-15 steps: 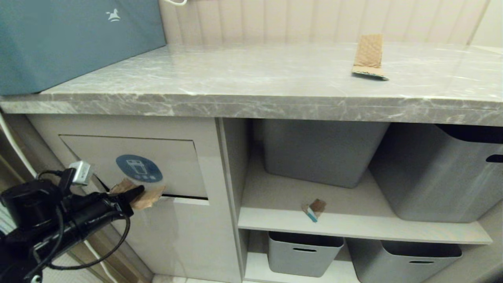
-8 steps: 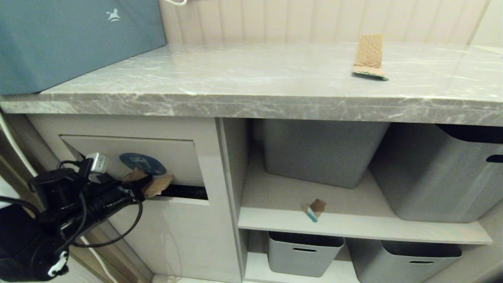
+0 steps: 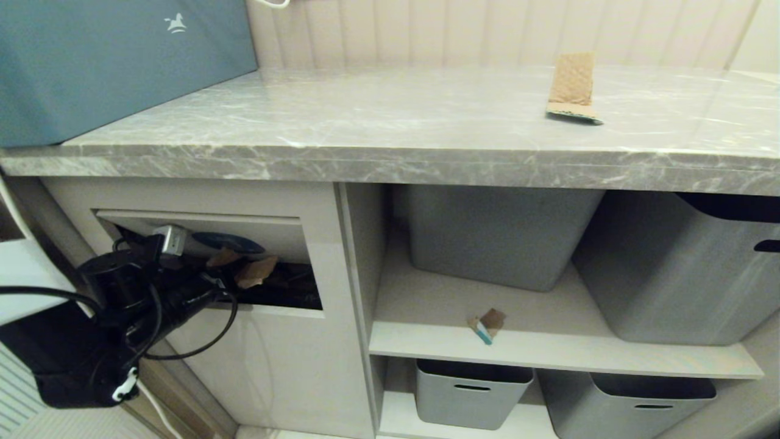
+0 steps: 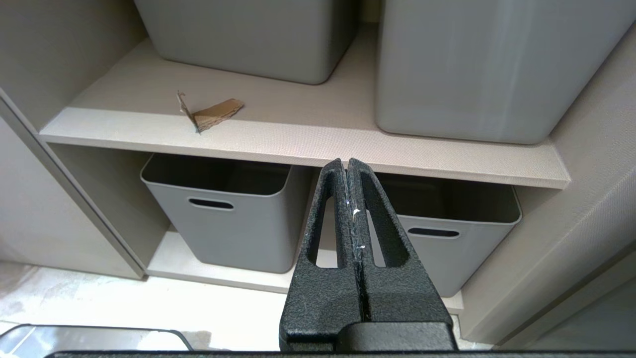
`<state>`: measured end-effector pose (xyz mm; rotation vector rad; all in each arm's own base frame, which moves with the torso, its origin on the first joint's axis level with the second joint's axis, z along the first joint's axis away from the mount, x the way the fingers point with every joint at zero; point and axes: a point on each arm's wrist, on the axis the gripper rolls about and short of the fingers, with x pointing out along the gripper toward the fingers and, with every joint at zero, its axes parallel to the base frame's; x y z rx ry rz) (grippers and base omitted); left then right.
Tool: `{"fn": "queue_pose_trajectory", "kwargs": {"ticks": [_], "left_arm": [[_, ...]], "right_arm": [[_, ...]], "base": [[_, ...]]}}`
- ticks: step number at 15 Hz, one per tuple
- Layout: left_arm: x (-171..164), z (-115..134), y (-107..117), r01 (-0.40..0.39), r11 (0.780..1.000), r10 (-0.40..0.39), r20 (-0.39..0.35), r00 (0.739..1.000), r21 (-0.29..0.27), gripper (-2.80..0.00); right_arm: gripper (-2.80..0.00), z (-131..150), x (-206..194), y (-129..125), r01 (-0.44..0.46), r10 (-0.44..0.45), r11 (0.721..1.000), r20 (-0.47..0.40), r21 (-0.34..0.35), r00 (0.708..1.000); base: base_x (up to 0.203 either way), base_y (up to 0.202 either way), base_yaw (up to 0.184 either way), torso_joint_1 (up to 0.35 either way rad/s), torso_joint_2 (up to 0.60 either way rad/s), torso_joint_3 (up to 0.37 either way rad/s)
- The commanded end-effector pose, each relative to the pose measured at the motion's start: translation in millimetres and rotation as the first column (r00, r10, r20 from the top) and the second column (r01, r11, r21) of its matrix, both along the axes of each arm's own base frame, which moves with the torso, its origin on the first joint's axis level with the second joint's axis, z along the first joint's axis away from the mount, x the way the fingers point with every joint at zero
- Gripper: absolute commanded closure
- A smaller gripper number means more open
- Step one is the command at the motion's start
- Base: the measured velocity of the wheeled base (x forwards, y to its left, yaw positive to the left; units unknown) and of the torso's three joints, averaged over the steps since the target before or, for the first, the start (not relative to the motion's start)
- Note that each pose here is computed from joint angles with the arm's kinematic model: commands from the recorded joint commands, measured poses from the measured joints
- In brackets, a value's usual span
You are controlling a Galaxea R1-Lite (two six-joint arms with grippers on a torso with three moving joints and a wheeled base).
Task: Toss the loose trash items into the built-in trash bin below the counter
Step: Put the garbage in the trash can
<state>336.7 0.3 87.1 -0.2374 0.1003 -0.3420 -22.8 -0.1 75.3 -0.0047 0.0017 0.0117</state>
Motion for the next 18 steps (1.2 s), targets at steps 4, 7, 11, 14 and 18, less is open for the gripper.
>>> {"fn": "queue_pose_trajectory", "kwargs": {"ticks": [4, 7, 11, 14, 18], "left_arm": [[10.3, -7.1, -9.2, -0.014, 1.000, 0.014, 0.008, 1.000, 0.002, -2.80], [11.7, -6.6, -9.5, -0.024, 1.000, 0.024, 0.012, 1.000, -0.001, -2.80], [0.8, -4.5, -9.3, -0.026, 1.000, 0.026, -0.003, 1.000, 0.001, -2.80], [-41.3, 1.8, -10.0, -0.072, 0.997, 0.072, -0.059, 0.996, 0.008, -2.80], [-111.5, 41.1, -9.0, -0.091, 0.996, 0.091, 0.030, 0.995, 0.000, -2.80]], "right_arm": [[0.00, 0.0, -0.1, 0.0, -0.001, 0.001, 1.000, 0.002, 0.000, 1.000], [0.00, 0.0, -0.1, 0.0, -0.001, 0.001, 1.000, 0.002, 0.000, 1.000], [0.00, 0.0, -0.1, 0.0, -0.001, 0.001, 1.000, 0.002, -0.001, 1.000], [0.00, 0.0, -0.1, 0.0, -0.001, 0.001, 1.000, 0.002, 0.000, 1.000], [0.00, 0.0, -0.1, 0.0, -0.001, 0.001, 1.000, 0.002, 0.000, 1.000]], "base": [[0.000, 0.000, 0.000, 0.000, 0.00, 0.000], [0.000, 0.000, 0.000, 0.000, 0.00, 0.000], [0.000, 0.000, 0.000, 0.000, 0.00, 0.000], [0.000, 0.000, 0.000, 0.000, 0.00, 0.000], [0.000, 0.000, 0.000, 0.000, 0.00, 0.000]]}}
